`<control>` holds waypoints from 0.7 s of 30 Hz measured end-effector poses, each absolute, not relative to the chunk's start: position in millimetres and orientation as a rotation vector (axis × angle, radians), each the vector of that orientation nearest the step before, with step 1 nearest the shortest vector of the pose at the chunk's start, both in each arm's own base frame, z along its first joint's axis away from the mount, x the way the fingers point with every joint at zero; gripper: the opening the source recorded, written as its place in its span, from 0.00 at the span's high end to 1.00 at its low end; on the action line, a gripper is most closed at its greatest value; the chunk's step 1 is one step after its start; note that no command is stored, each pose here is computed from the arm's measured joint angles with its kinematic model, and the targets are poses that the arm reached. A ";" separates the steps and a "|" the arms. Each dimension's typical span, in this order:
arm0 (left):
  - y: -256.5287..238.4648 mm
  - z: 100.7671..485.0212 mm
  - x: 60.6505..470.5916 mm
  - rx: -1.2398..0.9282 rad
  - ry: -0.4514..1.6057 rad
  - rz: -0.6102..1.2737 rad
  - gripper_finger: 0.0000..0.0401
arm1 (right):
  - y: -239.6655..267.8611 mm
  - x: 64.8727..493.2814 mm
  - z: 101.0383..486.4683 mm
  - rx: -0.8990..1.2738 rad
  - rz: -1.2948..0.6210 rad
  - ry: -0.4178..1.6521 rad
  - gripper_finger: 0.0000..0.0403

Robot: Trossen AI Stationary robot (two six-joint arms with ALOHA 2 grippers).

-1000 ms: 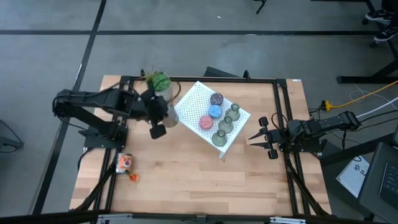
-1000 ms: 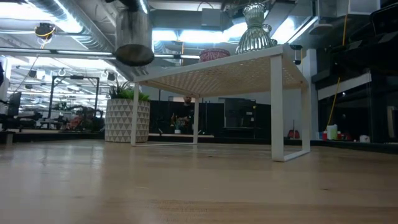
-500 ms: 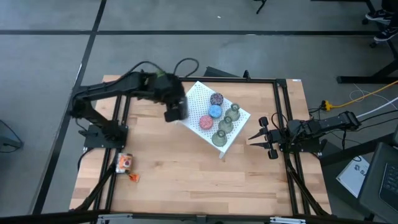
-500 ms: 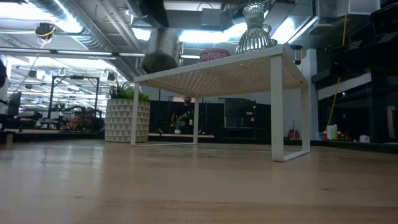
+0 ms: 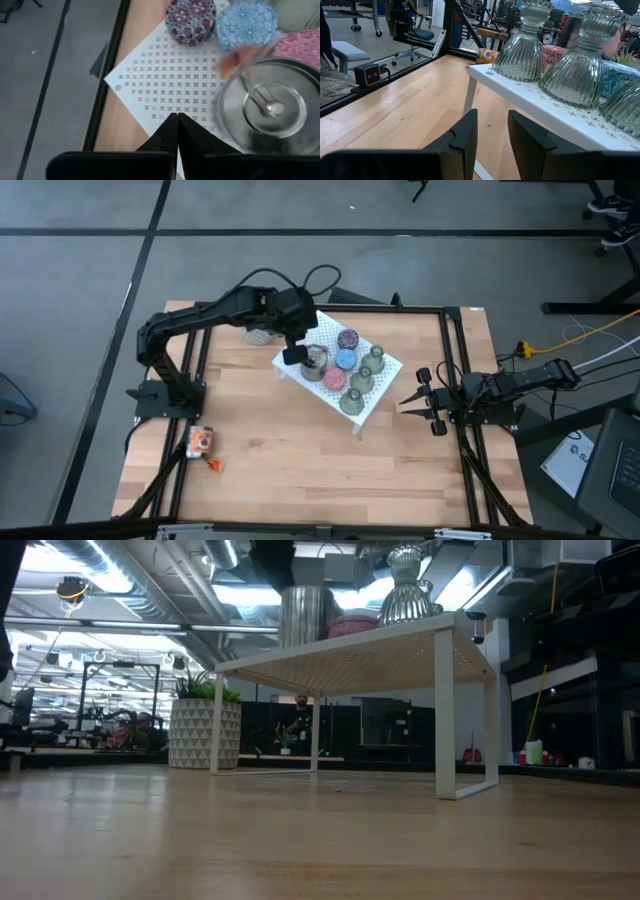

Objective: Pick & Place candle stick holders
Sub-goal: Put the right silver scented candle on the shelf

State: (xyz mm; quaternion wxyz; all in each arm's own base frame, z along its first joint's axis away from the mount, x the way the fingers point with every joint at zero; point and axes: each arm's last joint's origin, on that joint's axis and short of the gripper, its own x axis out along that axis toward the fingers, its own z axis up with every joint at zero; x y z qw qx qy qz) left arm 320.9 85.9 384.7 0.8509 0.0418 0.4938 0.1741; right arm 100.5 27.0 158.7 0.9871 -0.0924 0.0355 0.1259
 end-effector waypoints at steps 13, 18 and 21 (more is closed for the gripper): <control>64.4 404.8 304.4 0.089 0.973 0.227 0.97 | 27.0 100.5 158.7 -0.186 0.253 0.071 0.72; 52.4 395.9 313.1 0.048 1.002 0.068 0.83 | 27.0 100.5 158.7 -0.185 0.253 0.071 0.72; 44.2 388.4 321.7 0.097 1.025 0.009 0.72 | 27.0 100.5 158.7 -0.185 0.253 0.071 0.72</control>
